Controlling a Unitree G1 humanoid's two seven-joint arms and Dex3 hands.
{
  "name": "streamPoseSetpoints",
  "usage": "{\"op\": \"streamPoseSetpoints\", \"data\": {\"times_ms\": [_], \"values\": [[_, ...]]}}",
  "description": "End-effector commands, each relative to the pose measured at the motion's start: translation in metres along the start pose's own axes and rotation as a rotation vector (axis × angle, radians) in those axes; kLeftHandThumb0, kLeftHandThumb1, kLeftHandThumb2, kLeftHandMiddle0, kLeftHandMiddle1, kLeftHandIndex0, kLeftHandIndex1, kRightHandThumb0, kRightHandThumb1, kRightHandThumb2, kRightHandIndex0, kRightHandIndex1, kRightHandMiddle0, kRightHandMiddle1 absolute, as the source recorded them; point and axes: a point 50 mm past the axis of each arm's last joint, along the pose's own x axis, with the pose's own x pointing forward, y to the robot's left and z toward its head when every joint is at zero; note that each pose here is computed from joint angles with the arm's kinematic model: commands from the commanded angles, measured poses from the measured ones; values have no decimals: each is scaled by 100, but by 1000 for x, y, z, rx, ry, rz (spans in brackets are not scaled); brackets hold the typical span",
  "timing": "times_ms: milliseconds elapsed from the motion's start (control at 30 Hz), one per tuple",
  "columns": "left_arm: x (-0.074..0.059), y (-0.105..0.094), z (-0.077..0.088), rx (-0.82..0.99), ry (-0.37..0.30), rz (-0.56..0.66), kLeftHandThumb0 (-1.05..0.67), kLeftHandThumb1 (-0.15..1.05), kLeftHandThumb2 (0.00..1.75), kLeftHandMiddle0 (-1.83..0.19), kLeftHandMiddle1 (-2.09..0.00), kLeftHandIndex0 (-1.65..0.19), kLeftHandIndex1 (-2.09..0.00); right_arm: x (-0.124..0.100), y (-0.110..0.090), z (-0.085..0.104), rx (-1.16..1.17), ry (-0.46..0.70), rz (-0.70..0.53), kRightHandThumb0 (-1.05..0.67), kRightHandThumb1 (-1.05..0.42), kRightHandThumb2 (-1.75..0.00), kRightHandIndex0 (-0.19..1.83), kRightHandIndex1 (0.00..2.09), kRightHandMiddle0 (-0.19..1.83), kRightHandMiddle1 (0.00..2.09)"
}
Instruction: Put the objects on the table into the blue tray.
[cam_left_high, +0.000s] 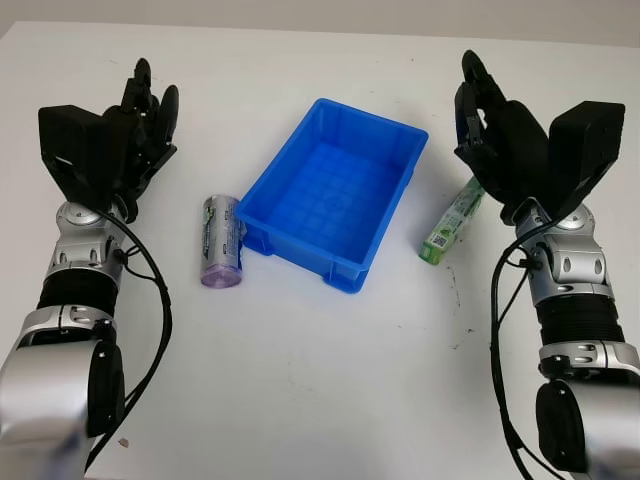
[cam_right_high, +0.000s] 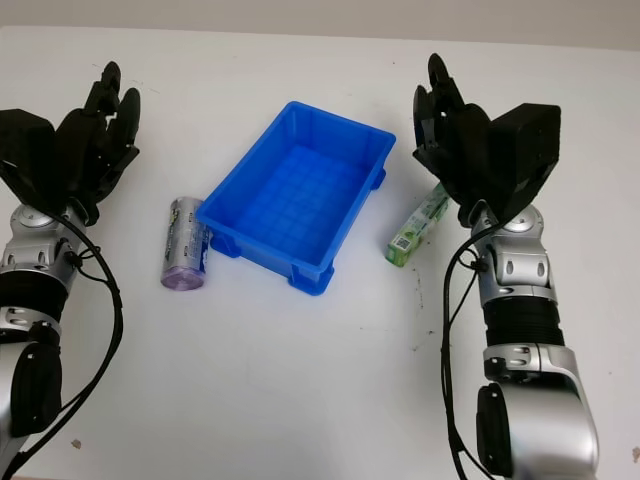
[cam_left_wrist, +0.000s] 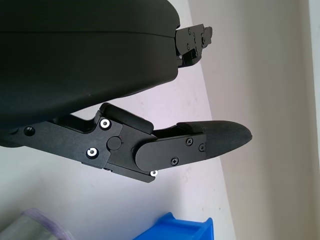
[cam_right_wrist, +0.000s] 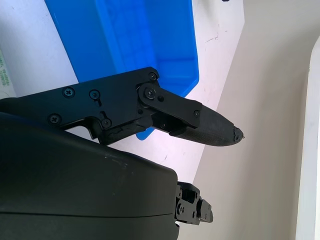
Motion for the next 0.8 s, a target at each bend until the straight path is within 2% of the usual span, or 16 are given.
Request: {"op": "streamPoseSetpoints", "data": {"times_ms": [0,233,333,400,467,533,633,667,700,767], "values": [[0,-2,2,-7,-22,-5,-72,105,57,19,0,19,0,-2,0,2,-9,-8,-2,-69,-105,-74,-19,0,-19,0],[4,-12,0,-51,-13,-23,-73,105,52,19,0,19,0,-1,-4,4,-19,15,19,-69,-105,-74,-19,0,-19,0],[5,-14,-3,-47,2,-27,-71,105,55,19,0,19,0,-5,-12,14,-54,-20,38,-63,-105,-68,-19,0,-19,0],[4,-14,-4,-45,3,-26,-71,105,56,19,0,19,0,-9,-18,28,-143,-72,32,-57,-105,-60,-16,2,-15,3],[3,-12,-5,-43,0,-27,-72,105,57,19,0,19,0,-13,-24,46,-266,-108,6,-56,-105,-31,-1,10,1,12],[2,-11,-5,-48,-3,-27,-72,105,57,19,0,19,0,-19,-30,65,-397,-143,16,-47,-96,-11,12,16,12,20],[2,-11,-5,-53,-9,-29,-72,105,56,19,0,19,0,-30,-37,90,-614,-180,45,-37,-82,-5,28,24,8,58],[2,-12,-4,-55,-10,-29,-72,105,55,19,0,19,0,-34,-38,96,-685,-192,56,-33,-80,-4,31,25,9,63],[3,-12,-4,-59,-12,-31,-73,105,55,19,0,19,0,-37,-39,101,-747,-196,71,-32,-77,-4,35,26,13,64],[3,-14,-3,-62,-14,-36,-73,105,53,19,0,19,0,-43,-40,108,-871,-192,95,-31,-72,-5,42,25,28,52]]}}
